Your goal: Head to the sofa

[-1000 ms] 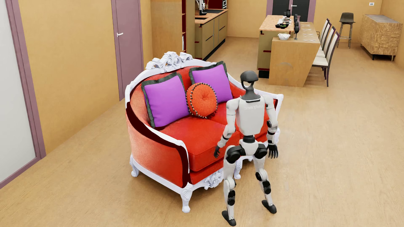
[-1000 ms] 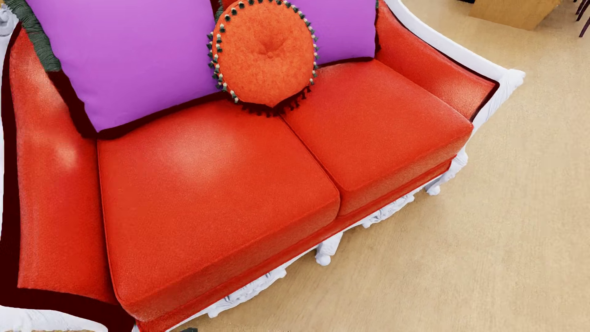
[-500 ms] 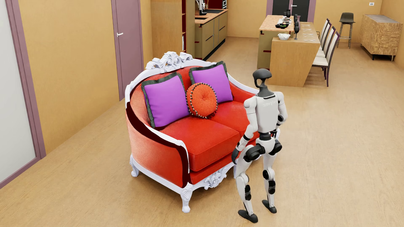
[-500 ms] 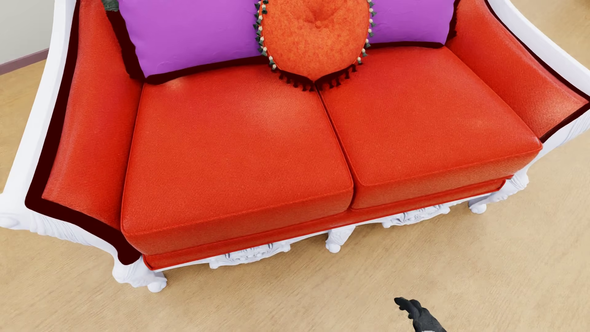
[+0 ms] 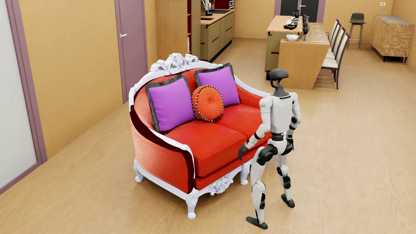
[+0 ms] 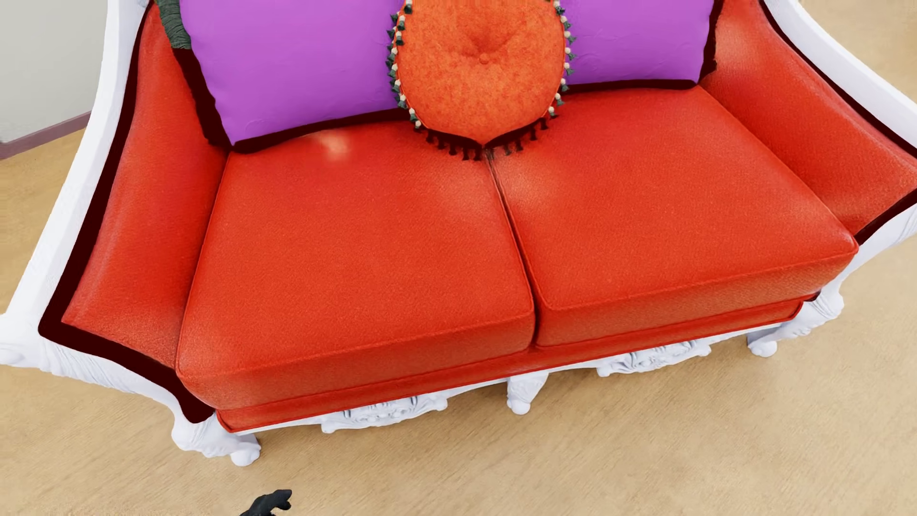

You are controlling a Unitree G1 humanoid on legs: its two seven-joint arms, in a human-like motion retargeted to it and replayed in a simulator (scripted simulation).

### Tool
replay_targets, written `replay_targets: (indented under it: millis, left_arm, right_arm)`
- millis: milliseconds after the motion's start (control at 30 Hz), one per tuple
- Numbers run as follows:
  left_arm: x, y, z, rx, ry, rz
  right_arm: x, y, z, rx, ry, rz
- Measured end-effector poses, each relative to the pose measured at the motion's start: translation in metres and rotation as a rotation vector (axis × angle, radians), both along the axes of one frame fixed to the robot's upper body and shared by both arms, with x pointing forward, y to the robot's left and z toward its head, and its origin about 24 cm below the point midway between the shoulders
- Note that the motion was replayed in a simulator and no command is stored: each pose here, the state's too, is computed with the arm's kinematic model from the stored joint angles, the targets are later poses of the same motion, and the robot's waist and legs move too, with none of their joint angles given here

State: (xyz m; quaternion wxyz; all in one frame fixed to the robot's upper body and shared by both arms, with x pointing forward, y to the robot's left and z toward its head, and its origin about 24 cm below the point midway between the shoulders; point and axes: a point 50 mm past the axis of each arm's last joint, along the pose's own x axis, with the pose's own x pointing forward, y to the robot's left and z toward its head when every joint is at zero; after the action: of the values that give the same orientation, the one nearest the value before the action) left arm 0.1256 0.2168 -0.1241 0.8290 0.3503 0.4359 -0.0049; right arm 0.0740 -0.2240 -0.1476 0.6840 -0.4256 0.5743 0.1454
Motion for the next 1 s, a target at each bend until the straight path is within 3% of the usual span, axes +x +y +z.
replay_targets:
  millis: [200, 300, 533, 733, 1000]
  left_arm:
    - [-0.026, 0.017, -0.008, 0.034, 0.118, 0.061]
    - [-0.035, 0.006, -0.015, 0.002, 0.19, 0.05]
    - [-0.035, 0.001, -0.018, -0.004, 0.191, 0.07]
    - [-0.026, -0.002, -0.017, -0.019, 0.197, 0.049]
    - [-0.023, 0.0, -0.014, -0.022, 0.158, 0.046]
  right_arm:
    - [0.0, 0.021, -0.007, 0.038, -0.018, 0.001]
    - [0.026, 0.033, -0.002, 0.054, -0.098, 0.072]
    - [0.065, 0.023, 0.012, 0.018, -0.231, 0.087]
    - [0.055, 0.013, 0.01, -0.004, -0.214, 0.017]
    - [0.033, 0.032, -0.005, 0.053, -0.055, 0.109]
